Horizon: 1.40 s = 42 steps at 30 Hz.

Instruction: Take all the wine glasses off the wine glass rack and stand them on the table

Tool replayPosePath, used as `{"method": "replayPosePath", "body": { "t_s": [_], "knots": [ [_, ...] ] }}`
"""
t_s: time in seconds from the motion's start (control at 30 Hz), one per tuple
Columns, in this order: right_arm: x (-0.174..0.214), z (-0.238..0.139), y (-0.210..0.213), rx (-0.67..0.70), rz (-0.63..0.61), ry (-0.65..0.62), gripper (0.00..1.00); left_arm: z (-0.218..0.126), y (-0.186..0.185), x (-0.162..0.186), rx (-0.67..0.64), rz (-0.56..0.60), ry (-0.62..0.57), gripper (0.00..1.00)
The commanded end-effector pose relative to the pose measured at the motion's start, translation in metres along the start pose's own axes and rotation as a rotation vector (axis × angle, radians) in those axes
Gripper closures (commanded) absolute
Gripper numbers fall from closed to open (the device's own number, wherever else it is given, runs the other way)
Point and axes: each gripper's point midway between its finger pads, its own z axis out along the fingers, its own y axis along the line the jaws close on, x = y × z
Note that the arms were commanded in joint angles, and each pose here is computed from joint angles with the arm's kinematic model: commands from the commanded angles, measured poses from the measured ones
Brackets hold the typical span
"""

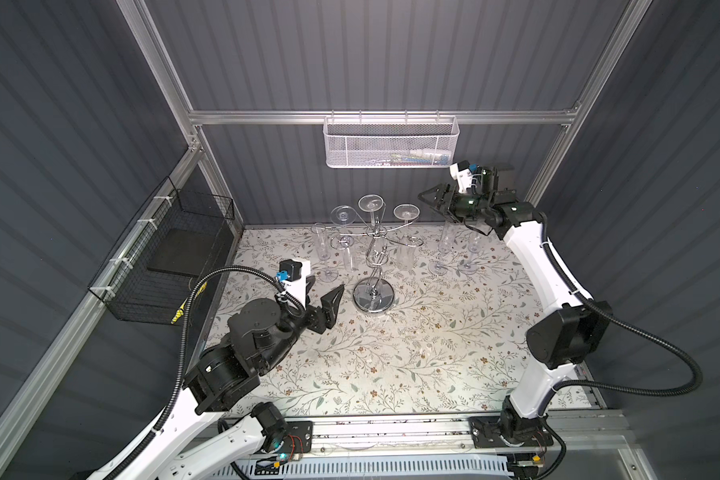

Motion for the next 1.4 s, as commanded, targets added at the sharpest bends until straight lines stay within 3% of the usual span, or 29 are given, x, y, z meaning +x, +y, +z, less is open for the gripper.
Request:
{"method": "replayPosePath", "body": {
  "t_s": [0.0, 0.63, 1.37],
  "knots": [
    [-0.002, 0.005, 0.001, -0.015, 0.021, 0.026, 0.31, -0.003, 0.004, 0.001, -0.009, -0.02, -0.013, 0.25],
    [0.01, 0.053, -0.005, -0.115, 0.099, 0.14, 0.48, -0.005, 0.012, 0.005, -0.046, 0.003, -0.013, 0.25],
    [0.017, 0.05, -0.004, -0.097, 0.093, 0.158, 0.72, -0.015, 0.018, 0.008, -0.058, -0.014, -0.029, 0.25]
  ]
}}
